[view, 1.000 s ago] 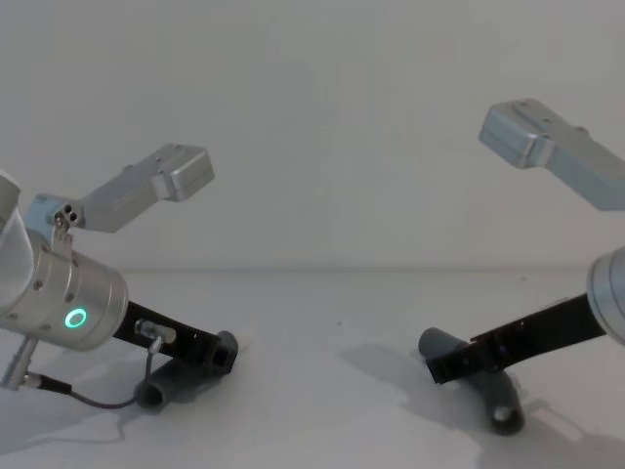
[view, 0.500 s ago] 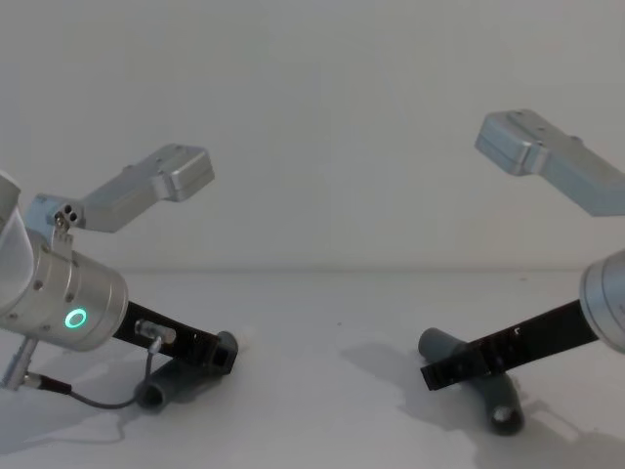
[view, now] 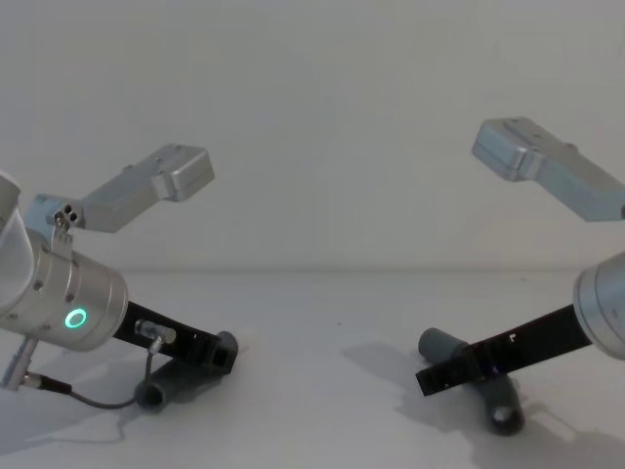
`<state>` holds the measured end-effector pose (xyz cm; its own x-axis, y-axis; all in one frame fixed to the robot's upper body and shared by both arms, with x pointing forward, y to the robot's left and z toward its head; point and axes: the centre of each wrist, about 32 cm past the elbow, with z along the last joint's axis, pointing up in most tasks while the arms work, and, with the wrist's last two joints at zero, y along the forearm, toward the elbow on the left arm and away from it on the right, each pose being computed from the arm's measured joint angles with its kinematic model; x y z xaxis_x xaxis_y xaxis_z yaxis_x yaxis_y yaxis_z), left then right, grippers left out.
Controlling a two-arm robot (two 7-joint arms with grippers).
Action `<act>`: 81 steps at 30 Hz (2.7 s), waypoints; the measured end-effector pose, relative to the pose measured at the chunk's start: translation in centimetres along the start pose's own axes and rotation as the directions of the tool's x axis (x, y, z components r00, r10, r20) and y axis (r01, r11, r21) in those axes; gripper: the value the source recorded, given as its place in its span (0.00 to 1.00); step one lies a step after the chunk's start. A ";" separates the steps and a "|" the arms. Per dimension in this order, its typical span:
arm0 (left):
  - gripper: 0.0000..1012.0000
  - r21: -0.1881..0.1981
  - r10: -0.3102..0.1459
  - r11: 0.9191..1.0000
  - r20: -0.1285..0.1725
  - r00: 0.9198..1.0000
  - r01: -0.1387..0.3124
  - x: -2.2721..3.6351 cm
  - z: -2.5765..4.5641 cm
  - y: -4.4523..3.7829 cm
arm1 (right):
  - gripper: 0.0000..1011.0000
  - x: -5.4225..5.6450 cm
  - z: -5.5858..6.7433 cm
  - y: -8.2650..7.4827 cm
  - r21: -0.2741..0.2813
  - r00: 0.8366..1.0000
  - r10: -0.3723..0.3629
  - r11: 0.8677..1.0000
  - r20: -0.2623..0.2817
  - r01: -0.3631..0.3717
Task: Use both hands to pick up one end of the pipe from the table, align the ends, and insert them.
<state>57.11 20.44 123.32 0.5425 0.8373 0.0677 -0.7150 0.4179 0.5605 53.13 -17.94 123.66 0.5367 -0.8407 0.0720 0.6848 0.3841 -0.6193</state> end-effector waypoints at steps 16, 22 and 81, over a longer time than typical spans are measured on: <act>0.35 0.000 0.000 1.000 0.000 1.000 0.000 0.00 0.01 0.00 | 0.78 -0.1 0.0 0.2 -0.006 1.000 0.002 1.000 -0.012 -0.002; 0.35 0.000 0.000 1.000 0.000 1.000 0.000 0.00 0.00 0.00 | 0.59 -0.1 0.0 0.2 -0.007 1.000 0.002 1.000 -0.014 -0.002; 0.35 -0.234 0.012 0.971 0.239 0.971 0.045 0.19 2.52 2.59 | 0.26 3.2 -1.5 -2.0 0.257 0.989 0.076 0.960 0.125 -0.107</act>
<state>56.47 20.79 126.86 0.6233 0.7338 0.2702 -0.7730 0.5262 0.3542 52.68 -21.98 123.95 0.6448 -0.7546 0.1218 0.7274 0.5567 -0.4013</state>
